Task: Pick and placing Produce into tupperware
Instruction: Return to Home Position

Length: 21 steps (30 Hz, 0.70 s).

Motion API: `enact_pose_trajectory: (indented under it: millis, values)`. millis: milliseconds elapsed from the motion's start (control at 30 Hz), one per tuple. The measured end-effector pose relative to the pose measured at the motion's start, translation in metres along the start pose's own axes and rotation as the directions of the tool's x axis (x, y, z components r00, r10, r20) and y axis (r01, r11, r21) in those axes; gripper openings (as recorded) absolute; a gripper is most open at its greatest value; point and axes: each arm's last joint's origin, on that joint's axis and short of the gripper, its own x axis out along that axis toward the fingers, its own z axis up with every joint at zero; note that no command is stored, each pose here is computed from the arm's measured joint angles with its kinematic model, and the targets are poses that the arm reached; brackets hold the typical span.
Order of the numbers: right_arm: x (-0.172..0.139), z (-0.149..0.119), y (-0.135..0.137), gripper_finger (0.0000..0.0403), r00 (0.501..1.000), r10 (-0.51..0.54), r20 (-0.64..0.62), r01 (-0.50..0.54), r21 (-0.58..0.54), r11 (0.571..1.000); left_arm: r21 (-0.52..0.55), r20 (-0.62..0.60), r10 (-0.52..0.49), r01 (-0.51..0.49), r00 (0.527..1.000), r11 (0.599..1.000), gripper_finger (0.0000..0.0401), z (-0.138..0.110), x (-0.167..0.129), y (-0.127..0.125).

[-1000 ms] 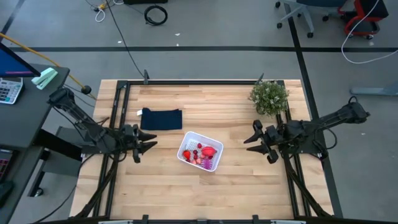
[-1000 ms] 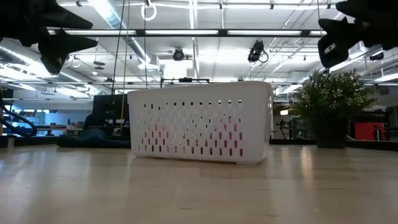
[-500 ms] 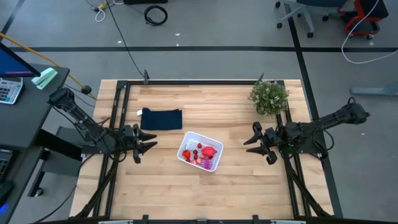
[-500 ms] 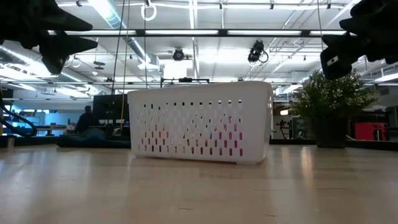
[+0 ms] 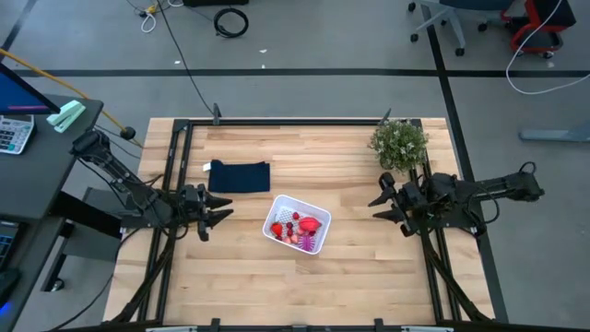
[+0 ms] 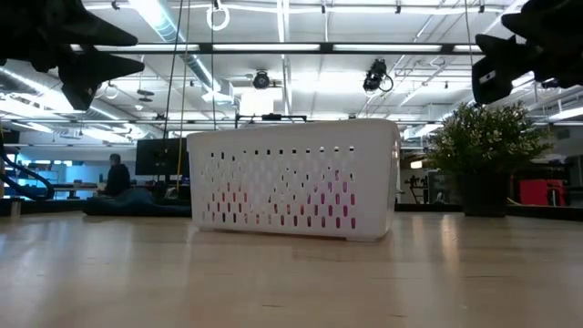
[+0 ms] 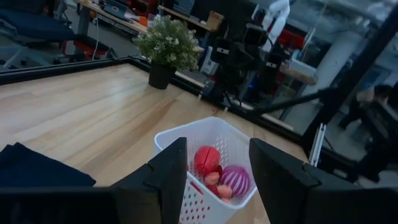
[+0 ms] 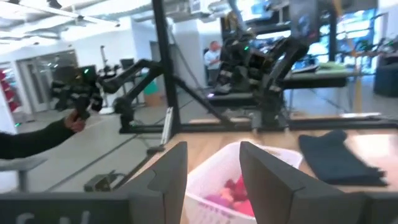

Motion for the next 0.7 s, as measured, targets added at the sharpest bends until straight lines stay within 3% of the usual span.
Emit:
enact_pose_trajectory:
  millis: [267,400,533,700]
  values:
    - [-0.005,0.014,-0.002,0.0155,0.995,-0.021,0.100,0.031,-0.103,0.994,-0.017,0.038,-0.072,0.072,0.997,0.997,0.0174,0.006,0.009,-0.005]
    - [-0.006,0.020,0.000,0.0155,0.989,0.055,0.139,-0.030,-0.177,0.984,0.075,0.067,-0.156,0.151,0.985,0.986,0.0178,0.010,0.015,-0.010]
    - [-0.007,0.023,-0.002,0.0155,0.985,0.042,0.170,-0.008,-0.198,0.980,0.208,0.024,-0.236,0.226,0.971,0.952,0.0180,0.007,0.021,-0.010]
    - [-0.008,0.027,-0.004,0.0155,0.979,0.030,0.204,0.019,-0.234,0.972,0.241,-0.062,-0.292,0.298,0.955,0.924,0.0177,0.003,0.026,-0.005]
